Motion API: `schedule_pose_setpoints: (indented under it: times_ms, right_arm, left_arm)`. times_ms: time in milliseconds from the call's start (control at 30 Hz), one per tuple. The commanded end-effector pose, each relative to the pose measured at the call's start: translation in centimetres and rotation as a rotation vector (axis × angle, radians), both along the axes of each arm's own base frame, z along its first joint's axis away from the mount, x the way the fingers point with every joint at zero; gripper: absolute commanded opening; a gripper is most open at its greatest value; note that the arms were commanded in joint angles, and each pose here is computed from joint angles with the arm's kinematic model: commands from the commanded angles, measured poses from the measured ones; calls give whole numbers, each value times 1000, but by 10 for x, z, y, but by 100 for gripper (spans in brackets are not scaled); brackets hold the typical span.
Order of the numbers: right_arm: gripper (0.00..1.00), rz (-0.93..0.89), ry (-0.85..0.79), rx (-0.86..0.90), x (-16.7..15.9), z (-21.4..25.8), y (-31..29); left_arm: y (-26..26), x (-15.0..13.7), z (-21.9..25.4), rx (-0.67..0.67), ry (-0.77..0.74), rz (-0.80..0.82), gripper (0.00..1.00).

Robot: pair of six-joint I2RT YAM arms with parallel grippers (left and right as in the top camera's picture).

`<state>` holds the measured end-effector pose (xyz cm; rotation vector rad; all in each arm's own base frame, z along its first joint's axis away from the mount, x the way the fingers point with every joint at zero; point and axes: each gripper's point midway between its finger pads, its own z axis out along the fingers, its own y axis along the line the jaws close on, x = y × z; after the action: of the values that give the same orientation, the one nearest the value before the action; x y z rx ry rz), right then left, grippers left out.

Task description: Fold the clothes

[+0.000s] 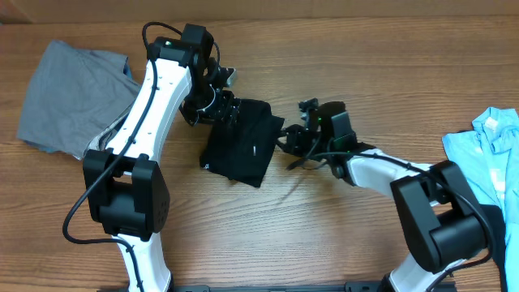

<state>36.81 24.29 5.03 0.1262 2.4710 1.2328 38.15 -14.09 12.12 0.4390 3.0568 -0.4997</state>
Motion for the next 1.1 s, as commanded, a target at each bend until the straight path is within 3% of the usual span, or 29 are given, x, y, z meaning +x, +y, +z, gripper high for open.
schedule_pose_setpoints:
  times_ms: [0,133,233,300,367,467,567,667,1067]
  right_arm:
    - [4,-68,8,21,12,21,-25]
    - [4,-92,91,1,5,9,-36]
    - [7,-17,8,1,4,16,-25]
    - [16,3,-23,-2,3,19,-17]
    - [36,16,-46,-13,2,17,-8]
    - [45,17,-62,-49,1,9,3]
    - [40,26,-73,-76,-3,1,14]
    - [4,31,-73,-81,-5,-1,17]
    - [4,-66,127,-101,-11,-11,-36]
  left_arm:
    - [-1,-2,-3,-9,8,-17,78]
    - [-2,-2,-3,-9,7,-17,79]
    - [-2,-2,-3,-9,8,-18,79]
    - [-1,-2,-3,-9,8,-17,80]
    - [-1,-2,-3,-9,8,-17,80]
    - [-2,-1,-3,-9,6,-17,81]
    - [-2,-1,-2,-10,4,-17,82]
    - [-2,-1,-3,-10,5,-17,83]
    - [-1,-2,-3,-8,11,-17,85]
